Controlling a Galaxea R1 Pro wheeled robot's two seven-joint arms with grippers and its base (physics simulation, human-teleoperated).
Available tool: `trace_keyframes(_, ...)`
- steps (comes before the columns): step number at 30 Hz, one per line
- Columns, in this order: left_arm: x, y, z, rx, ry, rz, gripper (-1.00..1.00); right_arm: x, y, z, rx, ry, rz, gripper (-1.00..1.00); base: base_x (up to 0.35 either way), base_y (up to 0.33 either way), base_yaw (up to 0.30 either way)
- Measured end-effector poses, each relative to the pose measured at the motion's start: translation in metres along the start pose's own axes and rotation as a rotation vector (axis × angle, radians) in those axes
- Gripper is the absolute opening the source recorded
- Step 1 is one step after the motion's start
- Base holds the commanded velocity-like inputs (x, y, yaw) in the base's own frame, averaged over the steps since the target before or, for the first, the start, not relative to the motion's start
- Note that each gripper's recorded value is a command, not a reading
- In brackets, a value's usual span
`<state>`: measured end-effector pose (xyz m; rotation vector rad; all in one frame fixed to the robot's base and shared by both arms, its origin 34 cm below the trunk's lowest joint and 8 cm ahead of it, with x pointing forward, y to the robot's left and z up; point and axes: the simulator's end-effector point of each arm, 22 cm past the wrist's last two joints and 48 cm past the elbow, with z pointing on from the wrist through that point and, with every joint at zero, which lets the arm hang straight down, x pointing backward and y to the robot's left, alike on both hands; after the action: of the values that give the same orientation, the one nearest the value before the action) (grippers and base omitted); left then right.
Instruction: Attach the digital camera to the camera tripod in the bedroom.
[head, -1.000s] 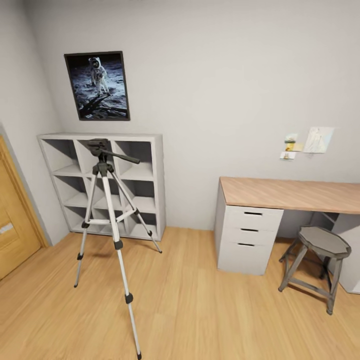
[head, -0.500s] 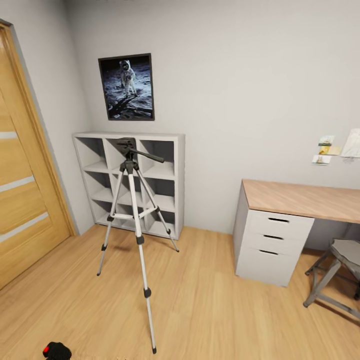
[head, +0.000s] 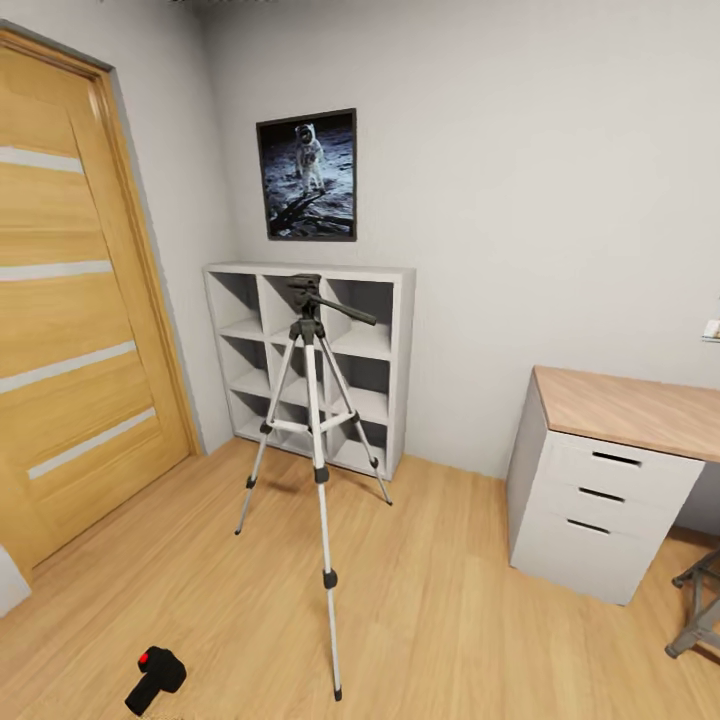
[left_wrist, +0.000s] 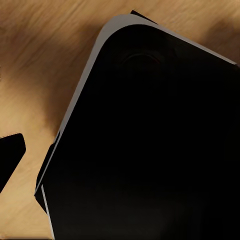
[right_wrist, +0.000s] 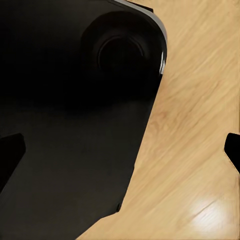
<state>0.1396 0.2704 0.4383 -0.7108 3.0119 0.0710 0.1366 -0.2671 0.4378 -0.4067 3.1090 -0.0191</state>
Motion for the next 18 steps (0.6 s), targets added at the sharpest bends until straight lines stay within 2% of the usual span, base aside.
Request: trace_keyframes(18, -0.0005, 0.0011, 0.0, -0.002, -0.001, -0.003, 1.0, 0.0001, 0.0004, 0.0, -0.001, 0.001, -0.002, 1.0, 0.0, 0.0, 0.279)
